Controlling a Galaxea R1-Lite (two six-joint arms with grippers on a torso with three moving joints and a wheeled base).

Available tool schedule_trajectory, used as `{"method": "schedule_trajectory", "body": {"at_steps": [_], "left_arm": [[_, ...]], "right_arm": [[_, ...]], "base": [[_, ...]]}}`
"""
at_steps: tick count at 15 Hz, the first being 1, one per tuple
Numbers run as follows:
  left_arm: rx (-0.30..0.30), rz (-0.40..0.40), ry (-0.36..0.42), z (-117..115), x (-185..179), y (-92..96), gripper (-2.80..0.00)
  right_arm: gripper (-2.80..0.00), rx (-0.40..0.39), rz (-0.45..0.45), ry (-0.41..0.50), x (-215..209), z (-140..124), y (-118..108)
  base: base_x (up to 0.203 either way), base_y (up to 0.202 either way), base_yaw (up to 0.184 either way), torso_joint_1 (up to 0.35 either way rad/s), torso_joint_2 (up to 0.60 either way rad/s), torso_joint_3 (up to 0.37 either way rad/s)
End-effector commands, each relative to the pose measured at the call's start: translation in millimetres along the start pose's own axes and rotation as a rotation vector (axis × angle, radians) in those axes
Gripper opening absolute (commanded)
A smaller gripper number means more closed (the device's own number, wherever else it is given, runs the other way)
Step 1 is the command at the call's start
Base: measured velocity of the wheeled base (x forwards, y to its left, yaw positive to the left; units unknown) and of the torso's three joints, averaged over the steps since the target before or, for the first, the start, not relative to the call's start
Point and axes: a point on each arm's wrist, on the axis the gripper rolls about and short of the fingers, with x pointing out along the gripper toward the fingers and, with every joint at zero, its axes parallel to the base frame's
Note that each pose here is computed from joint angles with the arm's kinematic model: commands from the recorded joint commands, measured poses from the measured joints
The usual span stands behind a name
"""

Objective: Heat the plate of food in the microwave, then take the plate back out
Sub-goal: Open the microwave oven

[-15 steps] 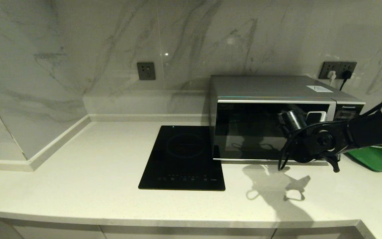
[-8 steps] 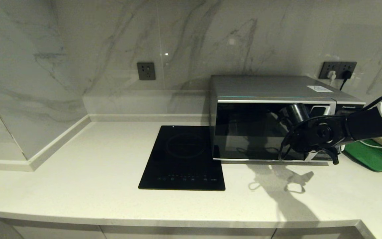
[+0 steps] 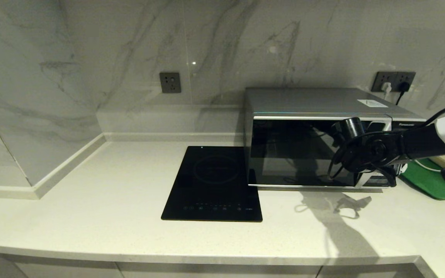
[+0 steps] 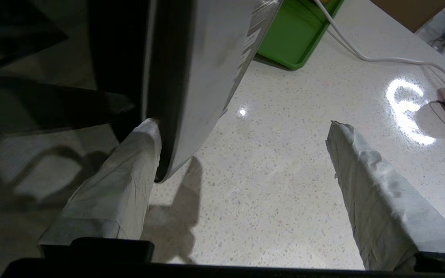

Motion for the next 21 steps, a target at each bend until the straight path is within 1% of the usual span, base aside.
{"method": "schedule_trajectory", "body": {"at_steps": [1, 3, 4, 5, 7, 11, 13, 16, 17, 21], "left_arm": [[-0.001, 0.0, 0.0, 0, 0, 0.0, -2.8], [-0.002, 0.0, 0.0, 0, 0, 0.0, -2.8], [-0.001, 0.0, 0.0, 0, 0, 0.0, -2.8], [0.0, 0.0, 0.0, 0, 0, 0.0, -2.8], [-0.002, 0.002, 0.0, 0, 0, 0.0, -2.8], [0.0, 0.0, 0.0, 0, 0, 0.0, -2.8], [-0.001, 0.0, 0.0, 0, 0, 0.0, -2.8], [0.0, 0.0, 0.0, 0, 0, 0.0, -2.8], [-0.001, 0.0, 0.0, 0, 0, 0.0, -2.8], [0.0, 0.002, 0.0, 0, 0, 0.0, -2.8]], "right_arm": [[0.0, 0.015, -0.025, 0.002, 8, 2, -4], [0.0, 0.027, -0.033, 0.005, 10, 3, -8], [0.0, 0.06, -0.036, 0.004, 10, 3, -9], [0.0, 0.07, -0.039, 0.005, 9, 3, -11], [0.0, 0.06, -0.043, 0.014, 8, -2, -15], [0.0, 0.069, -0.042, 0.016, 5, -2, -20], [0.0, 0.059, -0.041, 0.024, 4, -5, -23], [0.0, 0.058, -0.026, 0.032, -9, -8, -36], [0.0, 0.047, -0.018, 0.036, -13, -12, -37], [0.0, 0.049, -0.012, 0.035, -15, -11, -37]], "base": [[0.0, 0.0, 0.0, 0.0, 0.0, 0.0], [0.0, 0.0, 0.0, 0.0, 0.0, 0.0], [0.0, 0.0, 0.0, 0.0, 0.0, 0.0], [0.0, 0.0, 0.0, 0.0, 0.0, 0.0], [0.0, 0.0, 0.0, 0.0, 0.0, 0.0], [0.0, 0.0, 0.0, 0.0, 0.0, 0.0], [0.0, 0.0, 0.0, 0.0, 0.0, 0.0], [0.0, 0.0, 0.0, 0.0, 0.0, 0.0], [0.0, 0.0, 0.0, 0.0, 0.0, 0.0], [0.0, 0.0, 0.0, 0.0, 0.0, 0.0]]}}
